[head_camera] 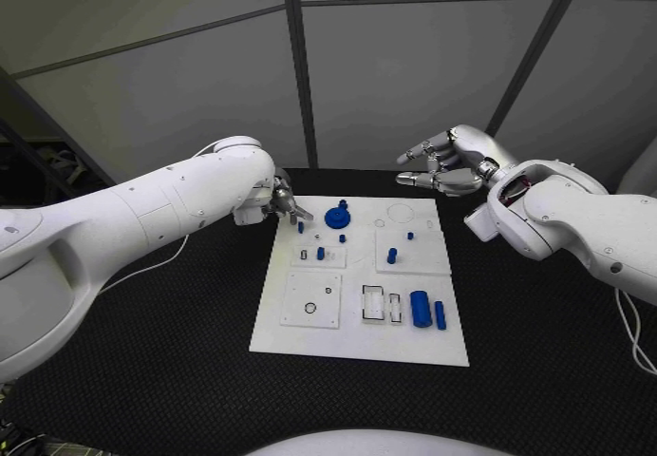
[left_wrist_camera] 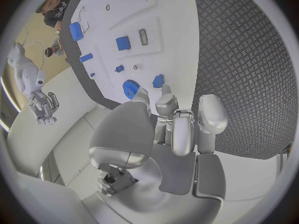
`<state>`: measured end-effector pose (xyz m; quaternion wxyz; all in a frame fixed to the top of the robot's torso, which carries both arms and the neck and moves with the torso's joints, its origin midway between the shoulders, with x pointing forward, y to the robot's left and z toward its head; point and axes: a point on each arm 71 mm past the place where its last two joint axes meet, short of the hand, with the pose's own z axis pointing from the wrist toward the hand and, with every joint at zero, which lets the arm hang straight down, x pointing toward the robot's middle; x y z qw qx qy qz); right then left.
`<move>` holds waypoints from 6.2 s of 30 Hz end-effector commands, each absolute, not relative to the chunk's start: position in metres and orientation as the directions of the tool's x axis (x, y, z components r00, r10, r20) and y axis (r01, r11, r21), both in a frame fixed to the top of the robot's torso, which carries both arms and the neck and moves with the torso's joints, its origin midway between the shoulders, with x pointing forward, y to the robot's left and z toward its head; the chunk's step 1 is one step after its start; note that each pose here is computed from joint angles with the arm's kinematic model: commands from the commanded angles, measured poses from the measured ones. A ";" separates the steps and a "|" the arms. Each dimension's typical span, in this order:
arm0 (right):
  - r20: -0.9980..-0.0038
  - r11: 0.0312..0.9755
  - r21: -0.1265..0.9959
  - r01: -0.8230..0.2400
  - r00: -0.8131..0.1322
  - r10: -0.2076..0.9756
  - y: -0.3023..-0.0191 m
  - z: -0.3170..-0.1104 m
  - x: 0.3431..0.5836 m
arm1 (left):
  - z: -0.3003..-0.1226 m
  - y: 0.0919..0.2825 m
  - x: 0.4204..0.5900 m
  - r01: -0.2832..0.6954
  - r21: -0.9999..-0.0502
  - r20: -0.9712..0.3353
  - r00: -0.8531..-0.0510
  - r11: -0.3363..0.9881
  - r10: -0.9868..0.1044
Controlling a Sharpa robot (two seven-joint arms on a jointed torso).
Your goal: Assemble the parts on the task board
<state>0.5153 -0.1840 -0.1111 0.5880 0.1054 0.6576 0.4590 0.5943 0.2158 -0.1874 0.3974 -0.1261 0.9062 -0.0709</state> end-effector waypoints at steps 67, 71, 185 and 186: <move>-0.676 0.551 0.728 -0.408 -0.292 0.677 -0.183 -0.110 0.515 | -0.179 0.222 0.575 -0.097 -0.375 -0.672 -0.656 0.922 -0.342; -0.676 0.552 0.728 -0.407 -0.291 0.677 -0.184 -0.110 0.515 | -0.170 0.219 0.566 -0.064 -0.390 -0.691 -0.639 0.919 -0.338; -0.675 0.551 0.729 -0.406 -0.297 0.675 -0.182 -0.111 0.518 | -0.218 0.206 0.526 -0.023 -0.263 -0.644 -0.740 0.964 -0.194; -0.675 0.551 0.729 -0.406 -0.297 0.675 -0.183 -0.111 0.518 | -0.218 0.207 0.527 -0.027 -0.263 -0.646 -0.738 0.964 -0.196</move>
